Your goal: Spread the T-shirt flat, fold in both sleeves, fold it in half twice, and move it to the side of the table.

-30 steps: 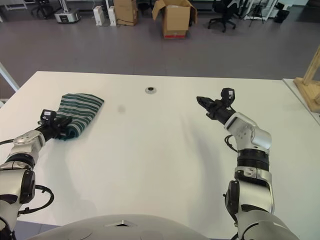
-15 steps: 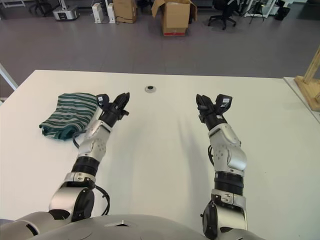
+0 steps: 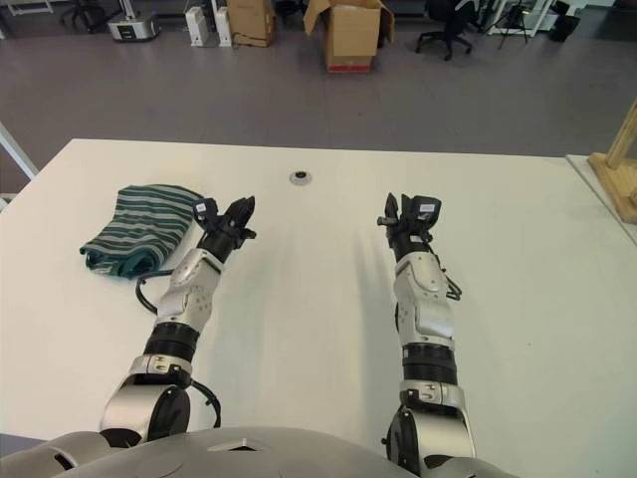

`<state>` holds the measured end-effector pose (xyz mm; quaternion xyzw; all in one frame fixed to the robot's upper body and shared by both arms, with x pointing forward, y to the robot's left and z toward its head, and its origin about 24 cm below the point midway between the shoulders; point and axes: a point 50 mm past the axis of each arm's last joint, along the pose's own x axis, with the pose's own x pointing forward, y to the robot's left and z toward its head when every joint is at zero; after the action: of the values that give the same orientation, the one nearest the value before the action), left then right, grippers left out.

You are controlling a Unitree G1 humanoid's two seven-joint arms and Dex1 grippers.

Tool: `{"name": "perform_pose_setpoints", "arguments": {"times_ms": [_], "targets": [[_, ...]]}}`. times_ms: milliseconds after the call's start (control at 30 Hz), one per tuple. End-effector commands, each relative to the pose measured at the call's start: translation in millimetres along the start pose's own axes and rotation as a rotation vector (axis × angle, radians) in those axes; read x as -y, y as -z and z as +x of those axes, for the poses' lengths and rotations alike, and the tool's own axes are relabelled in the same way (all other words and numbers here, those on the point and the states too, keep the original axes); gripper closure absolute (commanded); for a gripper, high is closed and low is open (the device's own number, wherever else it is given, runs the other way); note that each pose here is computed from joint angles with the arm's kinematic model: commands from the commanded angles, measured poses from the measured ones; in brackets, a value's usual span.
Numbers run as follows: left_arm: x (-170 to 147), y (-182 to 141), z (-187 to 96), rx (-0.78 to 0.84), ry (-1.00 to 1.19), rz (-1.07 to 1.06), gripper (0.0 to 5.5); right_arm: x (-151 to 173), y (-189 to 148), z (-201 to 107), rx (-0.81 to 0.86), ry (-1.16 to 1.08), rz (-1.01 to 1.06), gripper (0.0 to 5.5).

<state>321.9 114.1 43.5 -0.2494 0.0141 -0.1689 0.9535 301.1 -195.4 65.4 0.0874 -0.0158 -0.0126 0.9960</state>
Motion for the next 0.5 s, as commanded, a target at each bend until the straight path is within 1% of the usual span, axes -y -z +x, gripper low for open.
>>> {"name": "perform_pose_setpoints", "arguments": {"times_ms": [33, 133, 233, 367, 500], "targets": [[-0.9, -2.2, 0.5, 0.011, -0.014, -0.076, 4.21, 7.1, 12.4, -5.4, -0.038, 0.040, -0.036, 4.23], [-0.5, -0.6, 2.4, -0.012, -0.002, -0.091, 4.21, 9.4, 16.8, -9.3, -0.038, 0.062, -0.051, 4.23], [-2.9, 2.3, 2.4, -0.035, -0.011, -0.089, 4.21, 19.8, 25.4, -16.2, -0.060, 0.107, -0.062, 4.23], [-6.2, 8.4, -2.5, -0.058, -0.024, -0.099, 4.21, 26.5, 33.3, -24.1, -0.093, 0.136, -0.096, 4.23], [-7.1, 6.3, -5.5, -0.018, -0.028, -0.102, 4.21, 28.2, 37.6, -29.0, -0.105, 0.136, -0.098, 4.23]]}}
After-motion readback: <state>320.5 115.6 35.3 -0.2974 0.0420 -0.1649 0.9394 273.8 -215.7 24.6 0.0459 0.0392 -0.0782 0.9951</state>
